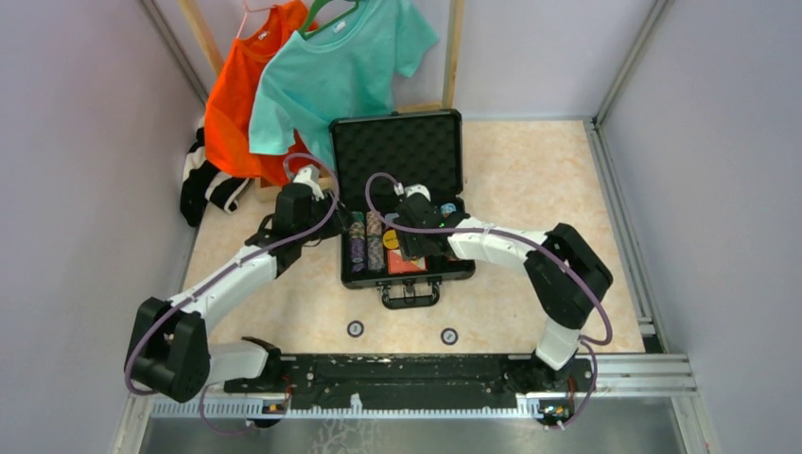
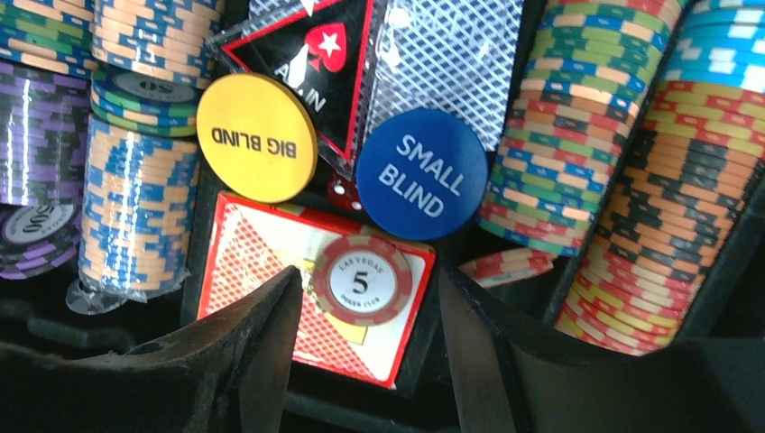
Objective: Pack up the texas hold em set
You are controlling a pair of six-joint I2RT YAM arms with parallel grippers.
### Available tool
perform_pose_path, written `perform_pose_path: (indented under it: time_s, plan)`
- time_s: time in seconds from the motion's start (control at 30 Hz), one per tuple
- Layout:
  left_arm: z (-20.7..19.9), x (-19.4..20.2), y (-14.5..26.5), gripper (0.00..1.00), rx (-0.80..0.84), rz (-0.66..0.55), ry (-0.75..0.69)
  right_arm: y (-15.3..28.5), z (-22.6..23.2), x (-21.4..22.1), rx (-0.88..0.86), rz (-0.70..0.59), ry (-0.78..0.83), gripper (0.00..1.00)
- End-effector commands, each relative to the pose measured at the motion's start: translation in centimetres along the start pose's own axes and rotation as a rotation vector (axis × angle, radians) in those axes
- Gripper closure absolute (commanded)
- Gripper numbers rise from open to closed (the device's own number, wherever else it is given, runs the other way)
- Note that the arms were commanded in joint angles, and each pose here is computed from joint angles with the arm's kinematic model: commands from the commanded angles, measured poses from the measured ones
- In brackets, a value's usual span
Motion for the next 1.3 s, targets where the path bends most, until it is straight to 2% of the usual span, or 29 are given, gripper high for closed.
perform_pose_path:
  time_s: [0.0, 0.17, 0.37, 0.7, 0.77, 0.97, 1.27]
  plan:
    - [0.4, 0.3, -0.5, 0.56, -0.033, -0.032, -0.021, -0.1, 1.8, -1.7, -0.042, -0.051, 0.003, 0.41]
    - [0.3, 0.8, -1.1, 0.54, -0.007, 0.016, -0.021, -1.0, 1.7, -1.3, 0.003, -0.020, 0.018, 0.38]
    - [0.2, 0.8, -0.8, 0.54, 0.003, 0.004, -0.023, -1.3, 1.7, -0.5, 0.022, 0.002, 0.034, 0.38]
    - [-0.1, 0.8, -0.7, 0.52, 0.025, 0.009, -0.023, -0.8, 1.5, 0.2, 0.045, 0.013, 0.038, 0.52]
    - [-0.1, 0.8, -0.7, 0.52, 0.028, 0.008, -0.023, -0.7, 1.5, 0.3, 0.048, 0.015, 0.041, 0.51]
    - [-0.3, 0.8, -0.6, 0.52, 0.037, 0.007, -0.025, -0.4, 1.4, 0.5, 0.046, 0.023, 0.044, 0.38]
    - [-0.4, 0.9, -0.5, 0.51, 0.042, 0.006, -0.026, 0.3, 1.4, 1.1, 0.038, 0.027, 0.052, 0.36]
Point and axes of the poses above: each gripper's point midway between its finger pads, its own y axis back along the fingers, its own z axis along the line the jaws close on, x = y × z, the point moved 10 cm from there along y, back along the fingers, and after that the axes turned 10 degrees about -y, right-handed, at the moved point
